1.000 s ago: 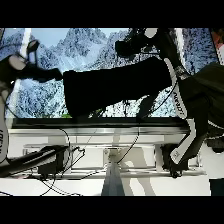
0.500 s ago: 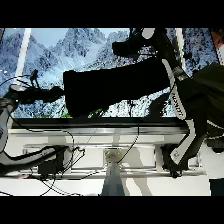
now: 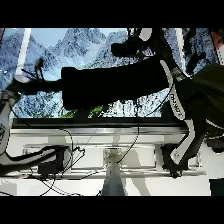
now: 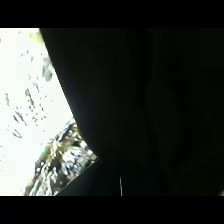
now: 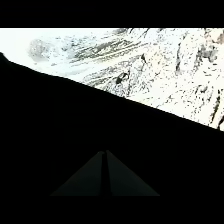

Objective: Fold the clothes and pants, and hang the long-sleeved shirts on hangers.

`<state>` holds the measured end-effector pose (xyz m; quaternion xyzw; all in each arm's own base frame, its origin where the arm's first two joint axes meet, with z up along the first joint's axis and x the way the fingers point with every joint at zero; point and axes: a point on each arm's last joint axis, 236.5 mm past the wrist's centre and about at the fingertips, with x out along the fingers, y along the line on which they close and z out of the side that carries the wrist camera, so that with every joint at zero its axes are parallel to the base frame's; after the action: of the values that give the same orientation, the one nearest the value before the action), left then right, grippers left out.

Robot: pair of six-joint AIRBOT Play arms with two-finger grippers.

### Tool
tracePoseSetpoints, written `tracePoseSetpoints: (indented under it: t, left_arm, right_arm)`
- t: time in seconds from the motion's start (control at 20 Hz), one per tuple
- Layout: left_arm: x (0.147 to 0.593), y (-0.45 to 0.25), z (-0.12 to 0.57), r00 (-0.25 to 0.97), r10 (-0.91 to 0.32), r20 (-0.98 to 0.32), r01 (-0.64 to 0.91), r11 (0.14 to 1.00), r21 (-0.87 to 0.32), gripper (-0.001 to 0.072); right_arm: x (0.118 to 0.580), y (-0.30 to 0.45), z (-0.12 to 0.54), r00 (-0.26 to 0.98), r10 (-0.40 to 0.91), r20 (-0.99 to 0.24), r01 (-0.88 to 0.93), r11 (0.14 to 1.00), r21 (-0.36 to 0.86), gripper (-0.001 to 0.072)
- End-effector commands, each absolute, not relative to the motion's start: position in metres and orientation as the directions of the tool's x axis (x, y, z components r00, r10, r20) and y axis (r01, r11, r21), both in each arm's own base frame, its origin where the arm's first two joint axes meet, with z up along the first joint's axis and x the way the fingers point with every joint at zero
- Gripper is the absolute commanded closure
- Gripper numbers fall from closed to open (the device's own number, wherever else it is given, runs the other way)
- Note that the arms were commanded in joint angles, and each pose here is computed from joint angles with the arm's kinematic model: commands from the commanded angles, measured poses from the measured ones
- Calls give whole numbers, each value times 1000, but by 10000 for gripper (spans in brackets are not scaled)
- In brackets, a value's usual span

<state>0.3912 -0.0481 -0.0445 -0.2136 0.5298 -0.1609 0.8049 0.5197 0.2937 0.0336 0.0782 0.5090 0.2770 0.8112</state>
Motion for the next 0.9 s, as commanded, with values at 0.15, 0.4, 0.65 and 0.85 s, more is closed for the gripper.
tracePoseSetpoints:
  t: [0.15,0.4,0.65,0.85]
  left_arm:
    - [373,-12,105,409,-342,-846,93,938,-334,700]
    - [360,-16,177,537,-314,-783,132,948,-289,700]
    - [355,-18,183,546,-313,-777,139,948,-285,699]
    - [360,-25,176,525,-346,-777,132,936,-327,699]
  right_arm:
    - [491,322,-15,231,544,-807,-345,821,455,694]
    - [462,399,-10,251,604,-757,-453,764,459,694]
    - [421,502,0,305,707,-639,-481,693,538,696]
    - [379,563,-7,309,762,-570,-484,641,595,697]
